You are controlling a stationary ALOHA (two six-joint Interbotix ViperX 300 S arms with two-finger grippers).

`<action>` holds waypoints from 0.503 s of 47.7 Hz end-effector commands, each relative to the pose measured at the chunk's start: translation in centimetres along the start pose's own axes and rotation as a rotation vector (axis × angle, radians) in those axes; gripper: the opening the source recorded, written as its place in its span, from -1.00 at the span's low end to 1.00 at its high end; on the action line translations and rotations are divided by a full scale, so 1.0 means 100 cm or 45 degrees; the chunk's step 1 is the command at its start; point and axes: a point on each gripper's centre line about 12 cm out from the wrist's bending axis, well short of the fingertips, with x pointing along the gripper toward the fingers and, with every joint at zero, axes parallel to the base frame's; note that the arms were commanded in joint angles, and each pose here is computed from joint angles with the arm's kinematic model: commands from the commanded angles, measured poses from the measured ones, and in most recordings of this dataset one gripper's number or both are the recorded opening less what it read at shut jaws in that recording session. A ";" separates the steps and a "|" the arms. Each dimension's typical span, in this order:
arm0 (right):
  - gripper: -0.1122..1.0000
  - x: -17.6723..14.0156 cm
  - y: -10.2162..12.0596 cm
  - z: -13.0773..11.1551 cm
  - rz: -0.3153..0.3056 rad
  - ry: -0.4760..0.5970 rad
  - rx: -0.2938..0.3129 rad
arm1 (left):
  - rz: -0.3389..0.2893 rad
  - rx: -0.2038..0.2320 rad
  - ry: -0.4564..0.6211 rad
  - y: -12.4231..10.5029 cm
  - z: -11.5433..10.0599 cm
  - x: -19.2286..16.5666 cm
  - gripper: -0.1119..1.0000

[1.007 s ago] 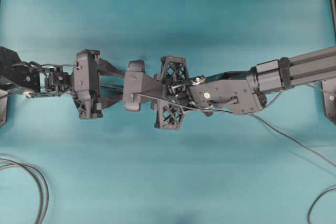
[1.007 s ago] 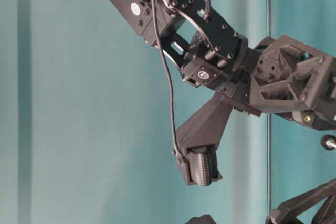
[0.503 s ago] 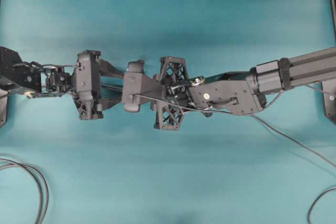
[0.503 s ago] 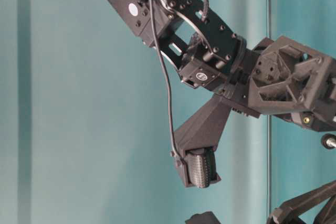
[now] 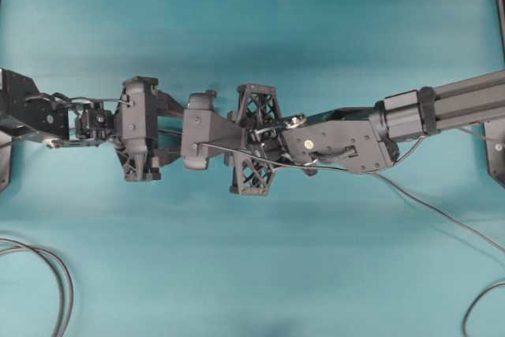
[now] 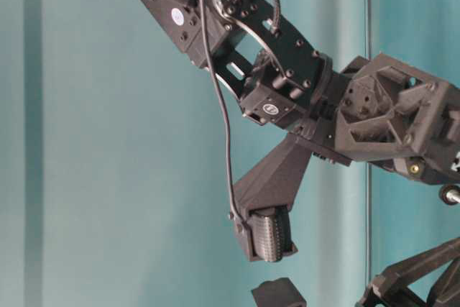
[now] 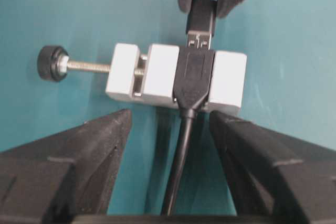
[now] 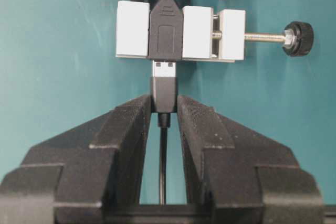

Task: Insert the USB cable into the female connector supported by the left arm.
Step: 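Close the left gripper on the white clamp to steady it, then push the plug with the right gripper into the female socket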

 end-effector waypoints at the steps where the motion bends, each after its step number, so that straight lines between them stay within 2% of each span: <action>1: -0.42 -0.010 -0.003 0.016 0.001 -0.061 0.007 | -0.001 -0.010 -0.043 -0.001 0.011 0.002 0.60; 17: -0.43 -0.006 -0.003 0.013 0.001 -0.050 0.007 | 0.001 -0.004 -0.057 0.000 0.015 0.004 0.60; 24: -0.43 -0.001 -0.003 0.014 -0.007 -0.057 -0.019 | -0.003 -0.005 -0.040 -0.001 0.013 0.003 0.60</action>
